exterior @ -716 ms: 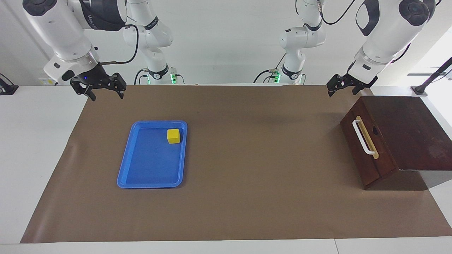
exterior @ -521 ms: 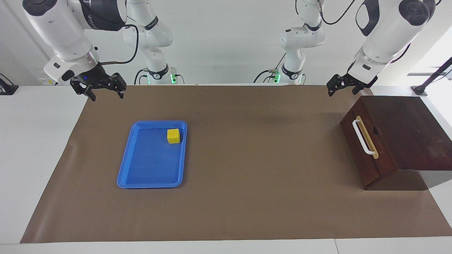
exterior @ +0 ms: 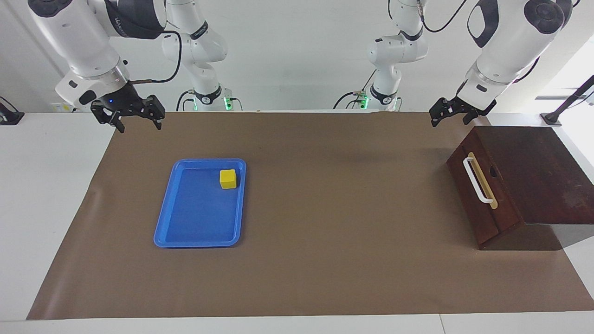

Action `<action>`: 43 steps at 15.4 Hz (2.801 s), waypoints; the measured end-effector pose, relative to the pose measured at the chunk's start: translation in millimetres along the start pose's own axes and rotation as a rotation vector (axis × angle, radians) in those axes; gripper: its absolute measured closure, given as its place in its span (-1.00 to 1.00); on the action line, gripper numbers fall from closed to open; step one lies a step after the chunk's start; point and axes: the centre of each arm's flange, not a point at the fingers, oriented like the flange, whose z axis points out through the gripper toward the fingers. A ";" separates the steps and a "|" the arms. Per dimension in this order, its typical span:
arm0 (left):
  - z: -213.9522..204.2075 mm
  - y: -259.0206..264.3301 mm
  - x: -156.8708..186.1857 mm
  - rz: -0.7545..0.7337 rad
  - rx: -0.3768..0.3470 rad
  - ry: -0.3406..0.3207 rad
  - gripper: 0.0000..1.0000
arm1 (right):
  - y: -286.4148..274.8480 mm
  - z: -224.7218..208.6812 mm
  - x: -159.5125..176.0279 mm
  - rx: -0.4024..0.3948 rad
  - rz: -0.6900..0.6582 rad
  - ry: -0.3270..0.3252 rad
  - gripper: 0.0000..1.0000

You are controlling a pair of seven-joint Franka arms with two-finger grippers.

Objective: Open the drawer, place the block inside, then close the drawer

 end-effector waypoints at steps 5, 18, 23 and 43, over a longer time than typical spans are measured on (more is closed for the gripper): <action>0.0 0.0 0.0 0.000 0.000 0.000 -1.00 | -2.0 0.5 0.4 0.000 0.015 0.000 -1.00; 0.0 0.0 0.0 0.000 0.000 0.000 -1.00 | -37.0 98.6 2.3 0.279 1.019 -0.217 -1.00; 0.0 0.0 0.0 0.000 0.000 0.000 -1.00 | -46.7 164.2 5.6 0.389 1.302 -0.372 -1.00; 0.0 0.2 -0.1 0.001 0.000 0.000 -1.00 | -50.4 304.0 14.8 0.635 1.472 -0.561 -1.00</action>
